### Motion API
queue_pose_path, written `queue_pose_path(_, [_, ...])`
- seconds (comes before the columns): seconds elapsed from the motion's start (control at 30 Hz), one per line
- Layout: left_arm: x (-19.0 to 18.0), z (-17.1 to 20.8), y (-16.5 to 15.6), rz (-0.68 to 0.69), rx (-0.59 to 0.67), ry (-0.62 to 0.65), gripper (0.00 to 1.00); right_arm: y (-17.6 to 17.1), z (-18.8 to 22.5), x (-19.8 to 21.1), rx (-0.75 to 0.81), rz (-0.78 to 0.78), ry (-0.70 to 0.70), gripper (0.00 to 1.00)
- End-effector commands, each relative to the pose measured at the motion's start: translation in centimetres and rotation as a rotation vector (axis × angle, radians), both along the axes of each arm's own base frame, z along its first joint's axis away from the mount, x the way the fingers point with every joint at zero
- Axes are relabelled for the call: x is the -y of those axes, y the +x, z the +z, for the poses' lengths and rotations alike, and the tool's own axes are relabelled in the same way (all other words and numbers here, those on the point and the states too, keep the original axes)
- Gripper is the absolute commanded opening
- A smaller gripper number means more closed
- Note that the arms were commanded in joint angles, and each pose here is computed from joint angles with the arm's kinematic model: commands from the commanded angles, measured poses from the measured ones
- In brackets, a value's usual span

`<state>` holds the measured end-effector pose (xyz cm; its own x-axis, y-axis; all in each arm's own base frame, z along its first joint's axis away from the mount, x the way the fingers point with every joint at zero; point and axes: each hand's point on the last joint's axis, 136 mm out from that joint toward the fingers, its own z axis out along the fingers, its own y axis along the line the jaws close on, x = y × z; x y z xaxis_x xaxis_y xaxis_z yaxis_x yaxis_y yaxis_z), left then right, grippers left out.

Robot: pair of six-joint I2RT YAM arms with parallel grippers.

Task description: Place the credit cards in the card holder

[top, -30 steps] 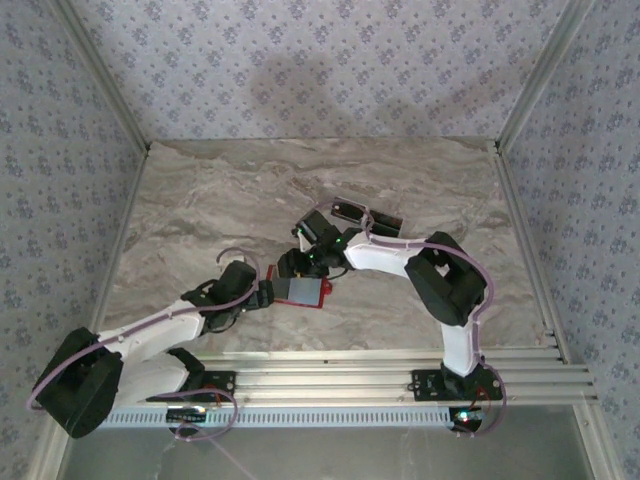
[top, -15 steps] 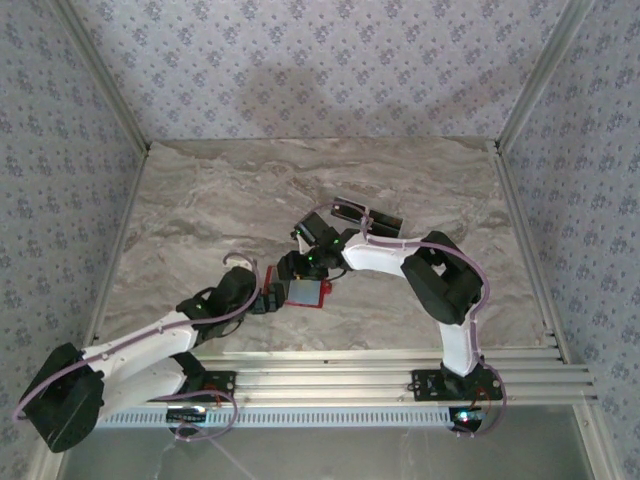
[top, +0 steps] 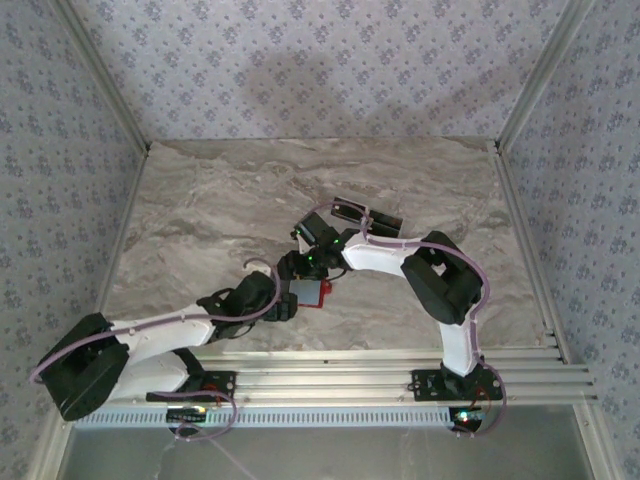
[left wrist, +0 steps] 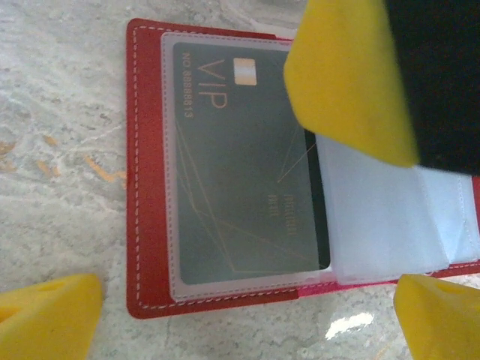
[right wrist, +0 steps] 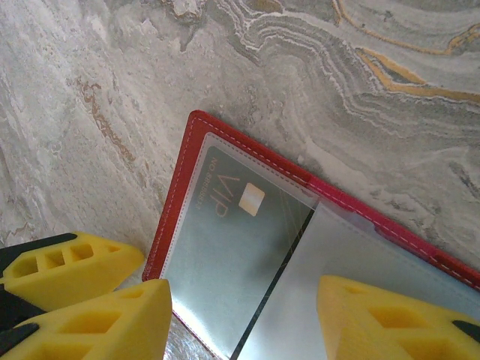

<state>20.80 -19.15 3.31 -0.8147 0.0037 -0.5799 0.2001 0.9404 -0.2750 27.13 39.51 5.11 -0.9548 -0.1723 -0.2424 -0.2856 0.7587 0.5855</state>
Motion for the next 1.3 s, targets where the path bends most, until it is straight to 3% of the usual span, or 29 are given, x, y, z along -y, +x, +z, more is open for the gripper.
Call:
queue_pose_path(0.0, [1.1, 1.6, 1.6, 0.021, 0.063, -0.019, 1.00, -0.4, -0.4, -0.6, -0.027, 0.011, 0.002, 0.56])
queue_pose_path(0.47, [0.3, -0.1, 1.4, 0.037, 0.030, 0.056, 1.00, -0.2, 0.0, -0.7, -0.027, 0.011, 0.013, 0.56])
queue_pose_path(0.93, [-0.7, -0.5, 1.3, 0.073, 0.034, 0.076, 1.00, 0.4, 4.2, 1.1, 0.062, -0.075, 0.045, 0.57])
queue_pose_path(1.27, [-1.1, -0.5, 1.2, 0.081, 0.034, 0.088, 1.00, -1.2, 1.2, 4.6, 0.061, -0.139, -0.074, 0.57])
